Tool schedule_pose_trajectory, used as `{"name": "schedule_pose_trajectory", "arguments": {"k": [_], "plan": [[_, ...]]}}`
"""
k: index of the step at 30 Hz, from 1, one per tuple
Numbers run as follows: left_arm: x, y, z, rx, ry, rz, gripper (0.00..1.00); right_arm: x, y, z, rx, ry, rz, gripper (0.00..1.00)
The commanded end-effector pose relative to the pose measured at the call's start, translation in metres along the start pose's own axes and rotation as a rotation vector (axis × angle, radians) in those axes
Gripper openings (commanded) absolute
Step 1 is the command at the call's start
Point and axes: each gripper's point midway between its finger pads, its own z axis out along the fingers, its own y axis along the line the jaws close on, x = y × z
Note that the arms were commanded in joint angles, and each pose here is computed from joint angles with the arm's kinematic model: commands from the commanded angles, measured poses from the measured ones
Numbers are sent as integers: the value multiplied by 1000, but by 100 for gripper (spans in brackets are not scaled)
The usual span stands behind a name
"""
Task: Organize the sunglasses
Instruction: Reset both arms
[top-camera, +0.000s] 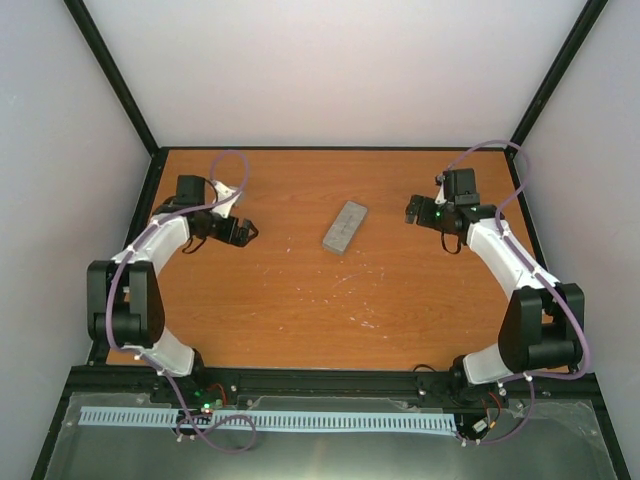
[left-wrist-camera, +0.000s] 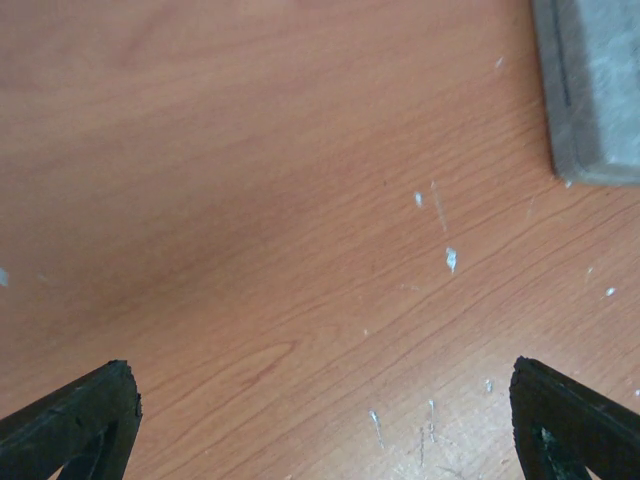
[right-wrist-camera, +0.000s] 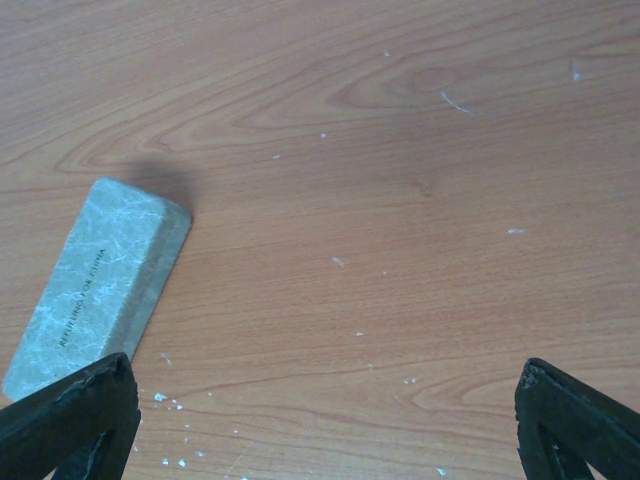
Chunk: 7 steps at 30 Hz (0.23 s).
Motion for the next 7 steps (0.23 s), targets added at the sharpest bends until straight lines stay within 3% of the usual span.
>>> {"name": "schedule_pose_trajectory", "arguments": {"k": [1,7], "plan": [[-37,-7,-33,-30,-157,80,99,-1,-12,-10,57,-13,57,100],[-33,-18,-31,33,-171,80,100,8,-7,-4,27,36,84,100]]}}
